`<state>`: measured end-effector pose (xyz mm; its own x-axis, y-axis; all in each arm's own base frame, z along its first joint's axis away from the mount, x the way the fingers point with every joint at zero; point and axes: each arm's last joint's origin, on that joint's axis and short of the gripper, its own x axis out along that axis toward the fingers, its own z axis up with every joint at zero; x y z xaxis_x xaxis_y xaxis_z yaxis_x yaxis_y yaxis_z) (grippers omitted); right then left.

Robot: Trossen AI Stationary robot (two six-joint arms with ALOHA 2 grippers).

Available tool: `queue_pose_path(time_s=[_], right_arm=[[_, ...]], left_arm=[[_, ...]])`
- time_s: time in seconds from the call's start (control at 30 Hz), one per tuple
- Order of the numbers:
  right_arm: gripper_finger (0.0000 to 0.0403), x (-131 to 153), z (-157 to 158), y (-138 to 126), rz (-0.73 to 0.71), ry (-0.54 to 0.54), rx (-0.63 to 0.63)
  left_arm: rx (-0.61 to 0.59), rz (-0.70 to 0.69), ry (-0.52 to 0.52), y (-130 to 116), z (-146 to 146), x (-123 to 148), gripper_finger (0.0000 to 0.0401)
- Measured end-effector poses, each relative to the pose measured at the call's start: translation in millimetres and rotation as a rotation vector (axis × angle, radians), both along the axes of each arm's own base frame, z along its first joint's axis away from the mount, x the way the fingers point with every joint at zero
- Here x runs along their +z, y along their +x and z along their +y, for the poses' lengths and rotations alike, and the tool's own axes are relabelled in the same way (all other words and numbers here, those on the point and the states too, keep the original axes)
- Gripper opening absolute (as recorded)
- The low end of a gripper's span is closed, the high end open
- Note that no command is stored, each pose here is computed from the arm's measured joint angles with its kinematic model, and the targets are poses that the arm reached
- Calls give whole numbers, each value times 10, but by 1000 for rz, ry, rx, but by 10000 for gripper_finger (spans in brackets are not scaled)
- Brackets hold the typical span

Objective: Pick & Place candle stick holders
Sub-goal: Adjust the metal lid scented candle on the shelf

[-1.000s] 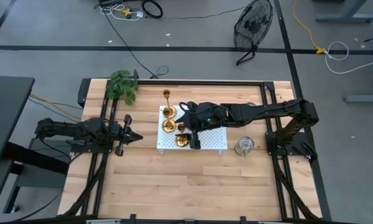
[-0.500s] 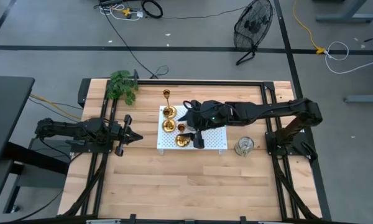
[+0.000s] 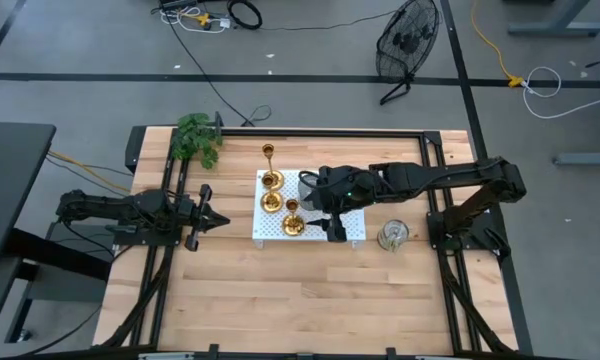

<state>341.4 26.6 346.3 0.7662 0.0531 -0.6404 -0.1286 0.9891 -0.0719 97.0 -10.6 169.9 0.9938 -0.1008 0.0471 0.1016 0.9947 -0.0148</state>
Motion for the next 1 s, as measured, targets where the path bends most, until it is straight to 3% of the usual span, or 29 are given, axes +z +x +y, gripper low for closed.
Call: queue_pose_path(time_s=[0.3,1.0], right_arm=[[243,-25,54,-24,33,-5,19],[48,-438,66,68,130,-13,15]], left_arm=[[0,-2,0,0,0,2,19],[0,-1,0,0,0,2,19]])
